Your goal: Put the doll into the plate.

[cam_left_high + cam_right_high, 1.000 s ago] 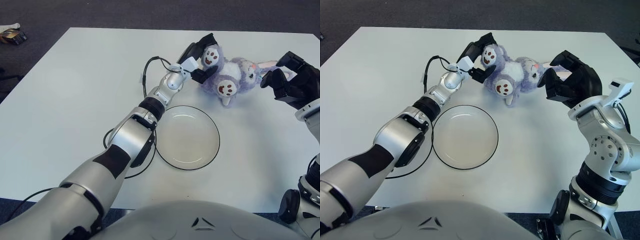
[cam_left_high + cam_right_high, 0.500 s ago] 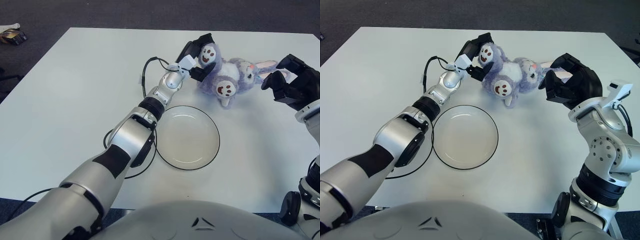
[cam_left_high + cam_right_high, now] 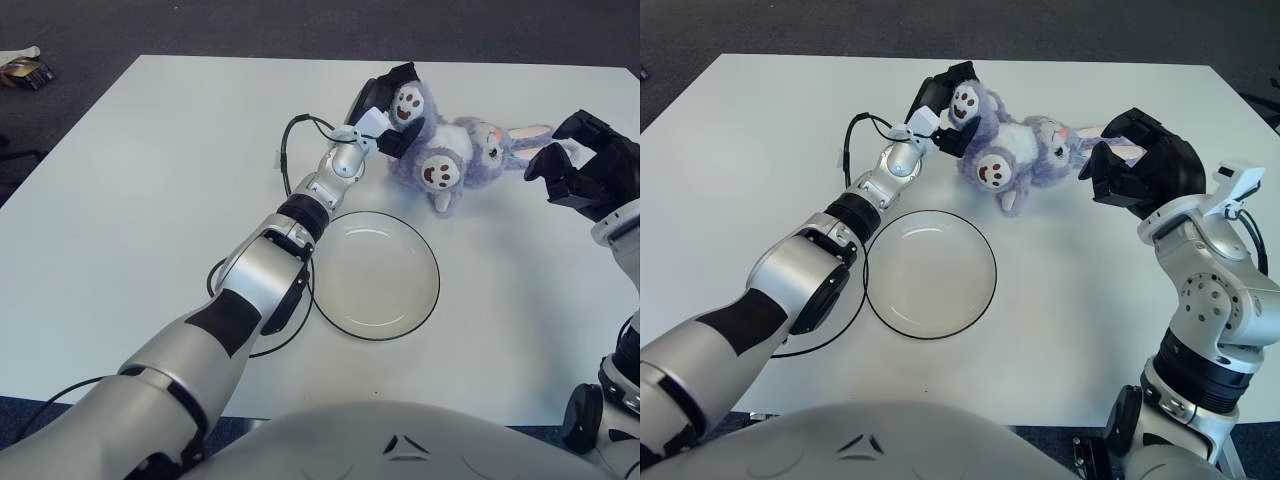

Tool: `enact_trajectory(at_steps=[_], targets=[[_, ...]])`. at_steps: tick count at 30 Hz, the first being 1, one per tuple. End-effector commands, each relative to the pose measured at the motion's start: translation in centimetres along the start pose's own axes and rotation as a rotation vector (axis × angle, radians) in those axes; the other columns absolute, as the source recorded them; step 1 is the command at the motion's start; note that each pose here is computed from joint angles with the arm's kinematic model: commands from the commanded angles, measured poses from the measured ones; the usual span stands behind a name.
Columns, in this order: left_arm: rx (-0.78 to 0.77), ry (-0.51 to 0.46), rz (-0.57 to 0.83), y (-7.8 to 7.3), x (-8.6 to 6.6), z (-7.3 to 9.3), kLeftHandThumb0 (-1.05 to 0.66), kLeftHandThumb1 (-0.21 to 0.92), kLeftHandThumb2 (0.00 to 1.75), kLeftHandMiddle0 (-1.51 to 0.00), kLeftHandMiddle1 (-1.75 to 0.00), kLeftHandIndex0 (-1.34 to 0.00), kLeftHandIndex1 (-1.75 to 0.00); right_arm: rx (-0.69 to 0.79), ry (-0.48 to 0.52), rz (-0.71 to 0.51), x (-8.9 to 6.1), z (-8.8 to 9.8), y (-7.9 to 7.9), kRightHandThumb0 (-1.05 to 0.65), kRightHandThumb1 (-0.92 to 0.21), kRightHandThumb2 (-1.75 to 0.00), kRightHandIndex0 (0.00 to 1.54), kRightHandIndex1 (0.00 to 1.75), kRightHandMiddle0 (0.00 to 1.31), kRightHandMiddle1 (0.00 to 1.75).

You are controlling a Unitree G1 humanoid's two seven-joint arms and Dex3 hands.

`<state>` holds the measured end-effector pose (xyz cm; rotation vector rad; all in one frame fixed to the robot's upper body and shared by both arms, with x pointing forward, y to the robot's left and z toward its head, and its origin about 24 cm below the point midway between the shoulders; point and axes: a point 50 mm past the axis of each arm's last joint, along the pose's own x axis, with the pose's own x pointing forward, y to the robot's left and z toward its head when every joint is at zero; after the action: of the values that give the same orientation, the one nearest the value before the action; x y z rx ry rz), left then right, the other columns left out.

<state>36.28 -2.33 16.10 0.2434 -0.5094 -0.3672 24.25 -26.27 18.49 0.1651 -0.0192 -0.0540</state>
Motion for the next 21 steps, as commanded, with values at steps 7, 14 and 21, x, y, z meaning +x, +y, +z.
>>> enact_trajectory(at_steps=[7,14,21], targets=[[-0.227,-0.041,-0.005,-5.1,-0.4,2.7,0.53,0.16,1.5,-0.74,-1.75,-1.04,-1.75,-0.109,-0.056,-0.063,0.8,1.0,-0.6,-0.01,-0.07,-1.57,0.77,1.75,0.65,1.63],[-0.244,-0.052,0.007,-4.4,-0.4,2.7,0.53,0.16,1.5,-0.73,-1.75,-1.02,-1.75,-0.221,-0.067,-0.112,2.0,1.2,-1.4,-0.01,-0.05,-1.6,0.78,1.75,0.68,1.64],[-0.311,-0.038,0.004,-4.2,-0.4,2.6,0.53,0.16,1.5,-0.73,-1.75,-1.01,-1.75,-0.428,-0.11,-0.236,4.1,1.2,-2.8,-0.01,-0.09,-1.57,0.77,1.75,0.58,1.7]])
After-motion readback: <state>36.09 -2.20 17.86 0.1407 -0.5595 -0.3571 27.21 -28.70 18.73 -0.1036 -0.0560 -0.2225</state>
